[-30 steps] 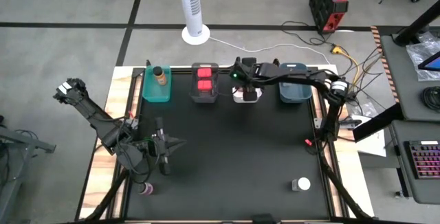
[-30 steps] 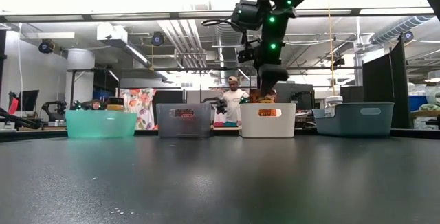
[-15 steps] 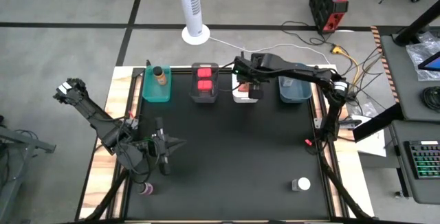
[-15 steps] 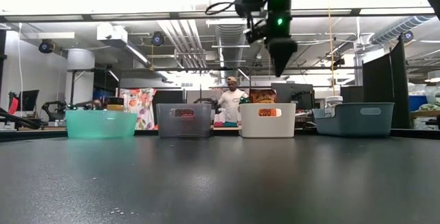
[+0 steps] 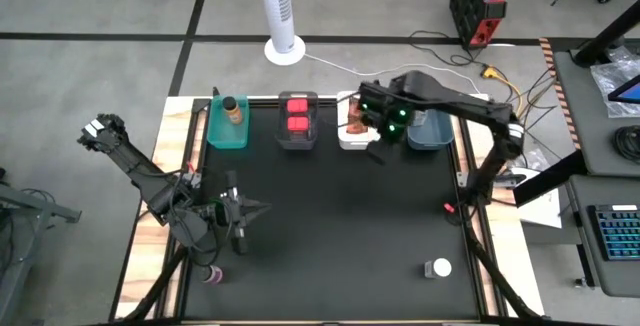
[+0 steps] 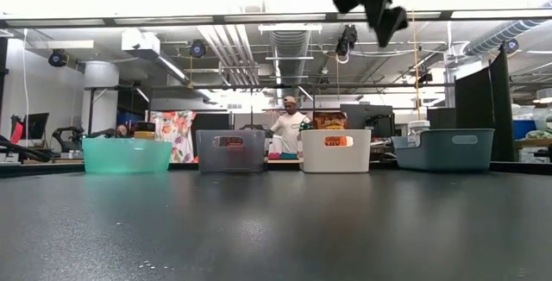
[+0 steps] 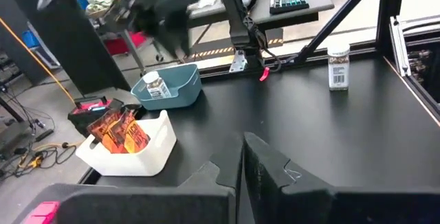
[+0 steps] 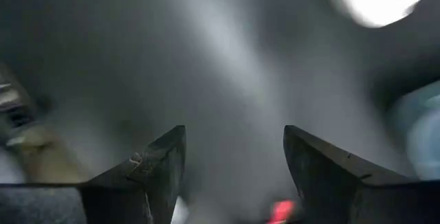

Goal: Sort spices by type
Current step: Put the white seasoning bottle into the blue bin

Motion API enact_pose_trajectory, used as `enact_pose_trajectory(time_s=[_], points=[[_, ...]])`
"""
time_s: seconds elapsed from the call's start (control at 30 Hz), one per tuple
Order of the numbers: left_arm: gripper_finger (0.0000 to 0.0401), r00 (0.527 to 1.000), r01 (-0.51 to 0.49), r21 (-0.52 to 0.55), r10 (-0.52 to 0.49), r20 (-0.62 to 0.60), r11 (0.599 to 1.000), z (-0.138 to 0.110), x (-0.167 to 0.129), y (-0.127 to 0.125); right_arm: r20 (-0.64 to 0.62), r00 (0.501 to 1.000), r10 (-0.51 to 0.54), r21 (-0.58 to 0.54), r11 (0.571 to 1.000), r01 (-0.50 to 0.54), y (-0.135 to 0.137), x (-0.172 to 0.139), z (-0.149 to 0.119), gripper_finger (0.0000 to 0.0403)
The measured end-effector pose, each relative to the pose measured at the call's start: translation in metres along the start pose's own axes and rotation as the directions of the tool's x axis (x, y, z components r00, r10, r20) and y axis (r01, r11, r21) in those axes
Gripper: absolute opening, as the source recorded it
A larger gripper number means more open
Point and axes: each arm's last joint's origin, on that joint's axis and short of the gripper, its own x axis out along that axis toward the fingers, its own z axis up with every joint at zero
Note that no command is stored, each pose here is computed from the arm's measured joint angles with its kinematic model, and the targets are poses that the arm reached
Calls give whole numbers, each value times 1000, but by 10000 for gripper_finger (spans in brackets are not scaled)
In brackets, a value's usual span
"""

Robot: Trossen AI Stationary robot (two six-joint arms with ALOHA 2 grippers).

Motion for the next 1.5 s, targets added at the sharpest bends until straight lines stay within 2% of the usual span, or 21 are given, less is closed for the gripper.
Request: enact_pose_trajectory(time_s=[0.07, 0.13, 0.27, 0.37, 0.63, 0.83, 1.0, 1.33, 1.5], points=[[0, 1000, 0, -11, 0, 0, 1000, 0, 0, 0, -10, 999, 54, 23, 998, -53, 14, -3, -13, 234], [0, 1000, 0, -15, 0, 0, 1000, 0, 0, 0, -13, 998, 55, 32, 998, -54, 29, -5, -27, 237], [0, 1000, 0, -16, 0, 0, 1000, 0, 0, 0, -19, 1000, 16, 29, 999, -16, 61, -2, -61, 245], [0, 1000, 0, -16, 0, 0, 1000, 0, 0, 0, -37, 999, -7, 113, 994, 11, 85, 3, -86, 250], [0, 1000, 0, -15, 0, 0, 1000, 0, 0, 0, -114, 990, -81, 176, 979, 100, 136, 28, -150, 284], [0, 1000, 0, -15, 0, 0, 1000, 0, 0, 0, -156, 977, -145, 283, 941, 185, 153, 44, -189, 319], [0, 1000, 0, -15, 0, 0, 1000, 0, 0, 0, -140, 973, -182, 340, 914, 220, 162, 49, -215, 333], [0, 1000, 0, -14, 0, 0, 1000, 0, 0, 0, -87, 969, -230, 452, 858, 244, 168, 55, -242, 336], [0, 1000, 0, -14, 0, 0, 1000, 0, 0, 0, -114, 955, -274, 495, 817, 294, 165, 67, -252, 336]])
